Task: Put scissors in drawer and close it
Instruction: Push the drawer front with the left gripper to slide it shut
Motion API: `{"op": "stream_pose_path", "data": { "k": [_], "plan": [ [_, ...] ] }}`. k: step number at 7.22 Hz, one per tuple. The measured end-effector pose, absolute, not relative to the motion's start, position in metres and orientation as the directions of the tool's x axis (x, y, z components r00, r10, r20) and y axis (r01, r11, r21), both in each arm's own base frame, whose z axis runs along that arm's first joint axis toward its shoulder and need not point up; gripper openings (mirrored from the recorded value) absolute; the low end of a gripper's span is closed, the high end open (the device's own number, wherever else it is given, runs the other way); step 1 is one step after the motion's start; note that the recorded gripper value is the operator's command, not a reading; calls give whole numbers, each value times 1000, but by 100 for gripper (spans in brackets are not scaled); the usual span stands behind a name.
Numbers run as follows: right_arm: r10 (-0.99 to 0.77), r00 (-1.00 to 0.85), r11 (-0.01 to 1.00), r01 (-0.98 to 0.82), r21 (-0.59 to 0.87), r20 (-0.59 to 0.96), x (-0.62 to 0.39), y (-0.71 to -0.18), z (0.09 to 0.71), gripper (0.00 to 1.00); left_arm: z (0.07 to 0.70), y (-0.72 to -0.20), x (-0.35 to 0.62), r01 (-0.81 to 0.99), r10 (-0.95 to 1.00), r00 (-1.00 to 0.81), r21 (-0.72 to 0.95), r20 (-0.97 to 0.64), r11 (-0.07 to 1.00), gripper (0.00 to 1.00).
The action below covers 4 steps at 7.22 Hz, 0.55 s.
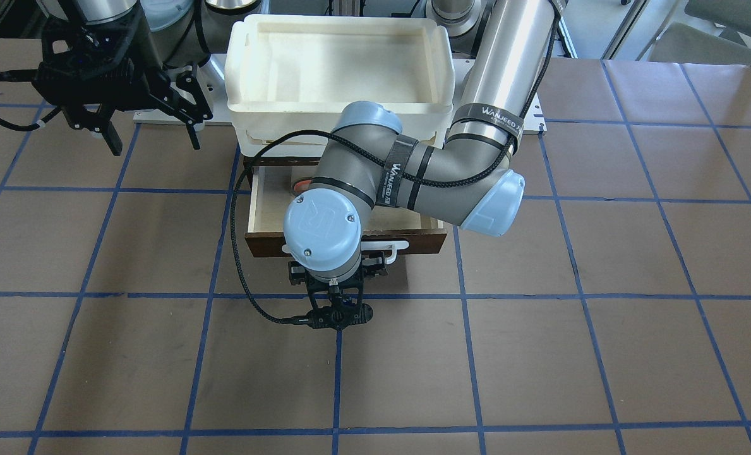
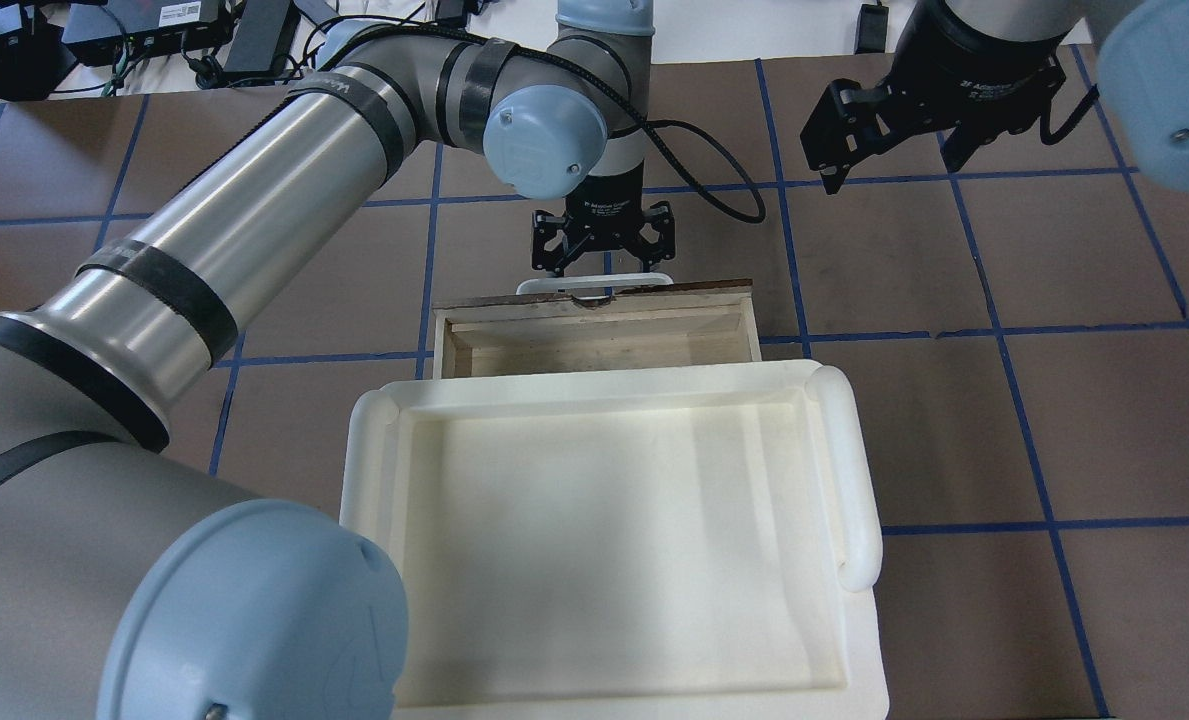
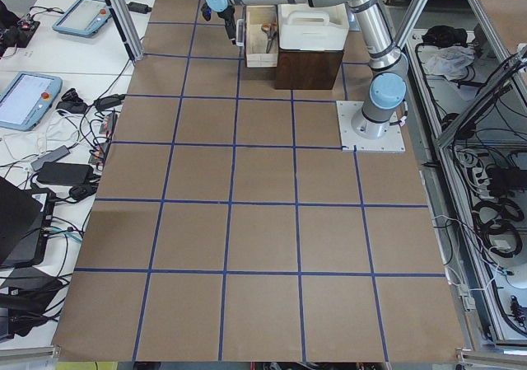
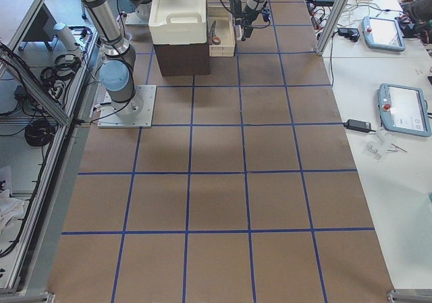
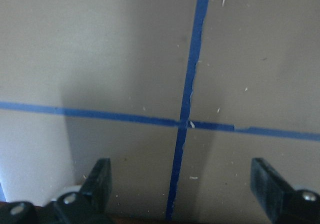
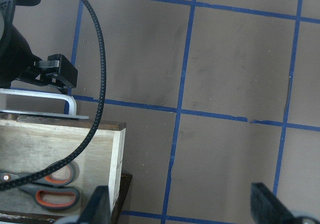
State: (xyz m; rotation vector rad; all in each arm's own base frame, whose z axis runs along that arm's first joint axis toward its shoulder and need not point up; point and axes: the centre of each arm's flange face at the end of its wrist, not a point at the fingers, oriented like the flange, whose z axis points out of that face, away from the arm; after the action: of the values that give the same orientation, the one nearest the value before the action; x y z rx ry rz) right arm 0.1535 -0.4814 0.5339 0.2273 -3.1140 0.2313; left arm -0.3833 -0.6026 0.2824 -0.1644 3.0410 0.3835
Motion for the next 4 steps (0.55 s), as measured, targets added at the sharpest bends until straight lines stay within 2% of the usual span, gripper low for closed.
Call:
{"op": "stream_pose_path", "data": {
  "k": [4],
  "plan": [
    [-145, -989, 979, -146, -145, 21, 154, -481, 534, 100, 293, -578, -385, -154, -131, -987, 307, -96, 939, 100]
  ]
}}
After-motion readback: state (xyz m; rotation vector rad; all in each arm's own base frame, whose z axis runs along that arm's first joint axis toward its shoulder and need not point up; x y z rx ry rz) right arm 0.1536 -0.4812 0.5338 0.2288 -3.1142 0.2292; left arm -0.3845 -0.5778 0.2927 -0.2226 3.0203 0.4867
